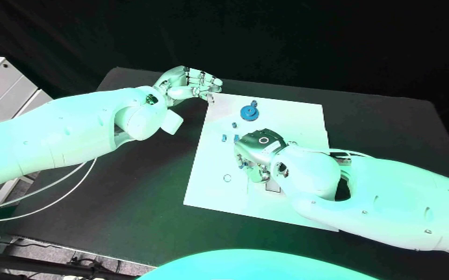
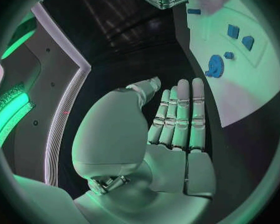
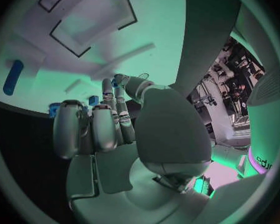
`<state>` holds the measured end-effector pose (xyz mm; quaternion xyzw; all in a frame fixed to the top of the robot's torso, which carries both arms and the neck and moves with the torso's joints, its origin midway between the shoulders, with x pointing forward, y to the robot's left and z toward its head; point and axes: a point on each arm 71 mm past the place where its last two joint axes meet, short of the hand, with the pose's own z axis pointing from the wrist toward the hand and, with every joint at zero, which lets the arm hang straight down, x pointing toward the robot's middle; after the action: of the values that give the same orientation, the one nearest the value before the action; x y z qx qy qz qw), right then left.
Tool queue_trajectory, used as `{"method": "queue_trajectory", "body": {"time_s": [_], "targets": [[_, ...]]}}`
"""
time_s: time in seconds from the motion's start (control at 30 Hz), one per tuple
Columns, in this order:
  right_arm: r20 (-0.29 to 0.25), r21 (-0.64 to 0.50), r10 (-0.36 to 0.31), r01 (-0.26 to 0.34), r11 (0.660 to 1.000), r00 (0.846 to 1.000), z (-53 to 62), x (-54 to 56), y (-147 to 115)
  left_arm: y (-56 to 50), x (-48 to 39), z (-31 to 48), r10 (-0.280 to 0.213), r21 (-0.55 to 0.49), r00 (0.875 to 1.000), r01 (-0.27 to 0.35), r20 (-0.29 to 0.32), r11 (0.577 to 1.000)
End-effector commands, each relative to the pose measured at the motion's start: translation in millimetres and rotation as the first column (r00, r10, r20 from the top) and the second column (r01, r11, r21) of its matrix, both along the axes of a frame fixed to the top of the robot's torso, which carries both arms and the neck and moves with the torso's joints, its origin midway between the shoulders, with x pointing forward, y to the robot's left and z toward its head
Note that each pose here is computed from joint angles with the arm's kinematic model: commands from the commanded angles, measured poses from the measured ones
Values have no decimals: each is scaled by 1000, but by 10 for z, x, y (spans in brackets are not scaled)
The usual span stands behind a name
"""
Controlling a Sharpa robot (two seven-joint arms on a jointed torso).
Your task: Assemble the parts on the task board
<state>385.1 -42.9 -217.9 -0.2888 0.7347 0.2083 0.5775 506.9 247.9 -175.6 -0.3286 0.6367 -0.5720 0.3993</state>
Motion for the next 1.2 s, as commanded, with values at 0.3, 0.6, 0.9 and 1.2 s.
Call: {"method": "queue_trajectory", "body": {"time_s": [0.3, 0.6, 0.9, 1.2], "targets": [[0, -18, 1, -1, 1000, 1000, -41, 19, 22, -11, -4, 11, -5, -4, 1000, 5, 5, 1000], [-10, -15, 8, -9, 1000, 1000, -67, 3, 55, -12, -6, 11, -5, -2, 1000, 5, 5, 1000], [-29, -7, 16, -17, 1000, 999, -90, -35, 76, -13, -7, 11, -6, -2, 1000, 6, 4, 1000], [-34, 0, 9, -9, 1000, 999, -101, -26, 47, -5, -8, 11, -4, 0, 1000, 4, 3, 1000]]}}
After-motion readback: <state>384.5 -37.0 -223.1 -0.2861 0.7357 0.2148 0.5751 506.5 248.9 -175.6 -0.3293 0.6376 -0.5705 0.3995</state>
